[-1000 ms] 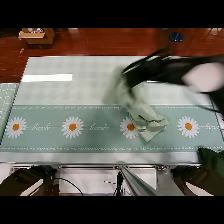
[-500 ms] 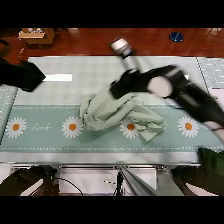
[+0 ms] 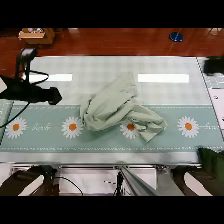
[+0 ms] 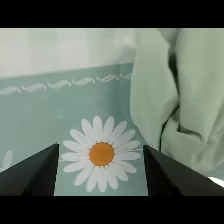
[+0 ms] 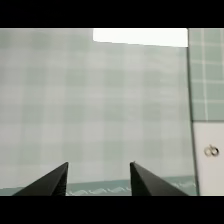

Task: Fold the shirts.

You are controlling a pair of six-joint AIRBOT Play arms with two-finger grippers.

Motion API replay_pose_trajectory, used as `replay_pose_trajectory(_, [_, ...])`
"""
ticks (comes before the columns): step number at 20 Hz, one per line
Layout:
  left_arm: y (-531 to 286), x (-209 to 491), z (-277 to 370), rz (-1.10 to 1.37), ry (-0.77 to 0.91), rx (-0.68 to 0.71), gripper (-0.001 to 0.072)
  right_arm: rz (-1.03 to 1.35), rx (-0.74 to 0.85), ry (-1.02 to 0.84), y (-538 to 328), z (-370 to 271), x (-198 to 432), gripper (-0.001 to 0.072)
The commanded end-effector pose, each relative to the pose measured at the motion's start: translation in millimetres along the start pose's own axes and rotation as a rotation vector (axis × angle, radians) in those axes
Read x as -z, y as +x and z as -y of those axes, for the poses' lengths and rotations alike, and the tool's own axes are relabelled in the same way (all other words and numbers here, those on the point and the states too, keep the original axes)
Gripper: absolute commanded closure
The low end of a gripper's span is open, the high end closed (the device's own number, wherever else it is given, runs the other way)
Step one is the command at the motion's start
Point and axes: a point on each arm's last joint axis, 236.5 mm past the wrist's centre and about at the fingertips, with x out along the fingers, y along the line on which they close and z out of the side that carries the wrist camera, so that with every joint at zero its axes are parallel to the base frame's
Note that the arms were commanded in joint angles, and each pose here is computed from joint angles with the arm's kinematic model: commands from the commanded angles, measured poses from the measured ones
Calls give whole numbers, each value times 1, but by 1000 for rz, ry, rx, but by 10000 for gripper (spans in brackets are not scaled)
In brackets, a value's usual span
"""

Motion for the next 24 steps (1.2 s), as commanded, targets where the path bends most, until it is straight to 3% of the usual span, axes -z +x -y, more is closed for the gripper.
replay_pose_trajectory(1, [27,-5,-12,11,-269,273,76,-92,-91,261,13,44,45,249])
replay_pose_trajectory(4, [47,-19,-18,5,-393,436,77,-162,-184,382,34,40,84,249])
replay_pose_trajectory(10, [127,-7,31,-186,-466,661,105,-326,-238,389,54,18,149,249])
replay_pose_trajectory(17, [189,11,70,-333,-453,676,116,-362,-253,391,52,13,158,250])
replay_pose_trajectory(19, [191,1,81,-322,-412,681,492,-379,-261,390,50,11,161,249])
replay_pose_trajectory(20, [189,-4,86,-312,-391,686,598,-386,-264,389,50,10,163,250])
replay_pose_trajectory(24, [176,-25,97,-282,-334,716,684,-505,-274,325,48,5,201,230])
